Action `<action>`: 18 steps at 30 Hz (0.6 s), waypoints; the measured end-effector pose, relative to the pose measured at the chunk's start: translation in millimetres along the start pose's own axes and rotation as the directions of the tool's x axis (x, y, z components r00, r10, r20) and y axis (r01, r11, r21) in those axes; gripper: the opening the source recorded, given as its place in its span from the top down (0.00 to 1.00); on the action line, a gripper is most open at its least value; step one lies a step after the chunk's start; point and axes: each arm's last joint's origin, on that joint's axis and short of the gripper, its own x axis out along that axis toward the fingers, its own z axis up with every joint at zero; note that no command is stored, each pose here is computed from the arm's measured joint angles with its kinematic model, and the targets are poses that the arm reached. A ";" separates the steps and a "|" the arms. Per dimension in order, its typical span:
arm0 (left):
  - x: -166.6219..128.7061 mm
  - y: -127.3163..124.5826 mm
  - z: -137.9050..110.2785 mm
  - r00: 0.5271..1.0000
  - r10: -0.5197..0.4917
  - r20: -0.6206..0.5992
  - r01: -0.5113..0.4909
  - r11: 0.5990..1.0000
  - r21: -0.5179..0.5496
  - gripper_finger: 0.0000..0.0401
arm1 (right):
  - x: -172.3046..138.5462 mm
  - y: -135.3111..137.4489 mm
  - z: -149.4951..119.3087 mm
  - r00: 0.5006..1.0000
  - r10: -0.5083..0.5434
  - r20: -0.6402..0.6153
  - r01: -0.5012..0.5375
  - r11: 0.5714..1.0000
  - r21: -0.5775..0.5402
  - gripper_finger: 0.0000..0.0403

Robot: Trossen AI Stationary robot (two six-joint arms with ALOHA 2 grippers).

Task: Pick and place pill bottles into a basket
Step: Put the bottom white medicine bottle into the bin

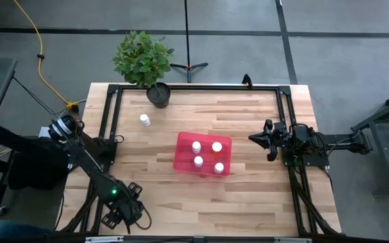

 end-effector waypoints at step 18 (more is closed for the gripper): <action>2.3 -7.5 -2.2 0.996 0.079 0.039 -0.082 0.995 0.059 0.20 | 0.0 0.0 0.0 1.000 0.000 0.000 0.000 1.000 -0.008 0.98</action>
